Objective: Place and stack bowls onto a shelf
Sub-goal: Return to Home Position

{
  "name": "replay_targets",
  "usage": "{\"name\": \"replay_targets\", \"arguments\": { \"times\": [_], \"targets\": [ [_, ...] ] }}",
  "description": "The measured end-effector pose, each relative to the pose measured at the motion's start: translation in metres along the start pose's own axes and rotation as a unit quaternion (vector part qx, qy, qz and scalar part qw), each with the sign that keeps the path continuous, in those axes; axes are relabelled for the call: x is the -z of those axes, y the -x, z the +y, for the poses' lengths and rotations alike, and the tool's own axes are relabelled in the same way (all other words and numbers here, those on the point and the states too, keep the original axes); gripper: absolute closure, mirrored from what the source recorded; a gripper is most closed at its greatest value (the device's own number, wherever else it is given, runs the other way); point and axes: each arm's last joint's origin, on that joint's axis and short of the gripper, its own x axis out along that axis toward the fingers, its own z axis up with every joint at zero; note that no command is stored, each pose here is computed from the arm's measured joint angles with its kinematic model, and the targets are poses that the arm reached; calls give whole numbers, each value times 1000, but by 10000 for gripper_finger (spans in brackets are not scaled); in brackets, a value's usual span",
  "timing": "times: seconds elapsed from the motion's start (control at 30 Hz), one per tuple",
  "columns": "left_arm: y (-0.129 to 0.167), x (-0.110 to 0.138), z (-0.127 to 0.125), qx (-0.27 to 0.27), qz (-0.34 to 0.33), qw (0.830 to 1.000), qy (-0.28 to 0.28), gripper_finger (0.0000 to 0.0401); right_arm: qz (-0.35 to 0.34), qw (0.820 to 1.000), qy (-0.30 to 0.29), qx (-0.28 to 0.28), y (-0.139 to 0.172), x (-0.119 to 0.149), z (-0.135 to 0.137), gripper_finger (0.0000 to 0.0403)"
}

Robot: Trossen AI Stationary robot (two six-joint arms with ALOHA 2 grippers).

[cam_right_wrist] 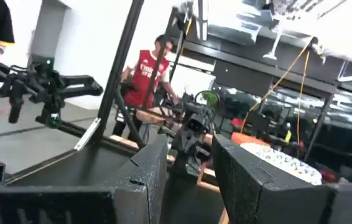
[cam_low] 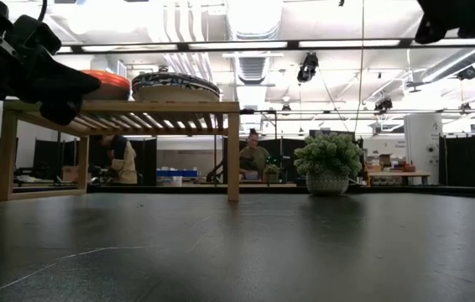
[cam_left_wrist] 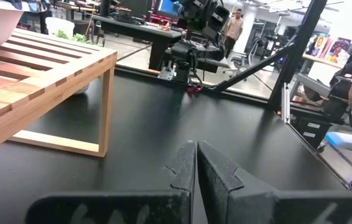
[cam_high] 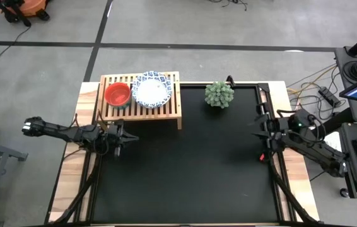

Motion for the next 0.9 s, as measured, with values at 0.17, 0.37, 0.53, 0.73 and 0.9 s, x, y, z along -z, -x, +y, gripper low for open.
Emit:
{"name": "replay_targets", "arguments": {
  "times": [0.17, 0.37, 0.53, 0.73, 0.9],
  "targets": [
    [0, 0, 0, 0, 1, 1000, 0, 401, -11, 999, -11, -38, -1, 0, 1, 293],
    [0, 0, 0, -1, 1, 1000, 0, 401, 6, 999, -25, -31, -1, 24, 4, 306],
    [0, -1, 0, -1, 2, 1000, 1, 401, 17, 996, -82, -22, 0, 52, 7, 313],
    [0, -2, 0, -1, 0, 1000, 1, 401, 44, 987, -152, -7, 0, 59, 7, 322],
    [0, -1, 0, -1, 2, 1000, 0, 401, 57, 964, -258, 1, 0, 62, 7, 325]
  ]
}}
